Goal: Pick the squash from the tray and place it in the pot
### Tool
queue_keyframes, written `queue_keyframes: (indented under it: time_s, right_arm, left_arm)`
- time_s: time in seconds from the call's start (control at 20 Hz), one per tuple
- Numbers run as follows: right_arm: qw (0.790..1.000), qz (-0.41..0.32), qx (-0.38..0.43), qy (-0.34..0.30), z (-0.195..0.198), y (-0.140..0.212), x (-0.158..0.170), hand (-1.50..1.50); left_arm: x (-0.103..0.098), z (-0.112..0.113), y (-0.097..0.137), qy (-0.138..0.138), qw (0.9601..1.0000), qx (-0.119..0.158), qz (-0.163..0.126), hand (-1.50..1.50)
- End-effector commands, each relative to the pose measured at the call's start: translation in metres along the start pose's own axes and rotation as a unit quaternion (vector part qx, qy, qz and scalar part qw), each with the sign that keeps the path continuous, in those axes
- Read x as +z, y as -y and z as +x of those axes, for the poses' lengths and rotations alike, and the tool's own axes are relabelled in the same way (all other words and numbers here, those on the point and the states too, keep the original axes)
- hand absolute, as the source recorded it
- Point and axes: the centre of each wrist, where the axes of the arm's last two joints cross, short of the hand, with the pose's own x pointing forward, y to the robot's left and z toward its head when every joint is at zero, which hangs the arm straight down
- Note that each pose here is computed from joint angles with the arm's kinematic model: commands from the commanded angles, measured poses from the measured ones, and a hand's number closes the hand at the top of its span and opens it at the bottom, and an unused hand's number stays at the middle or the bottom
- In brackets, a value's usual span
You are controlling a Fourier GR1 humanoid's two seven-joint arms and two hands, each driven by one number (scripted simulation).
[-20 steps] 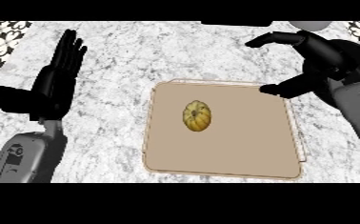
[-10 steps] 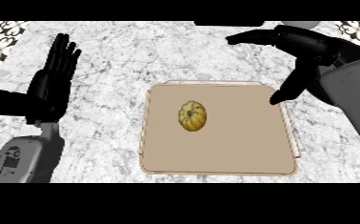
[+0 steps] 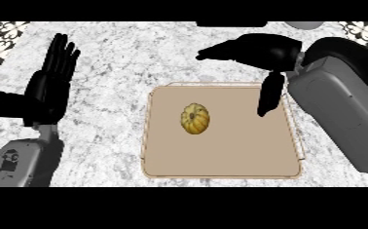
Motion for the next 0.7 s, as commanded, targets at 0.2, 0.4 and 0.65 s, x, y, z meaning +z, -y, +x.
queue_keyframes:
  time_s: [0.2, 0.4, 0.65]
  right_arm:
    - [0.997, 0.046, 0.007, -0.056, 0.033, -0.04, -0.046, -1.5]
    - [0.995, 0.076, -0.001, -0.061, 0.022, -0.062, -0.039, -1.5]
    - [0.996, 0.076, 0.004, -0.05, 0.026, -0.079, -0.05, -1.5]
  left_arm:
    - [-0.003, 0.004, 0.003, -0.002, 1.0, -0.002, -0.003, 0.0]
    - [-0.007, 0.0, -0.012, -0.001, 1.0, 0.001, 0.001, 0.0]
    - [-0.005, -0.003, -0.001, -0.002, 1.0, 0.005, -0.002, 0.0]
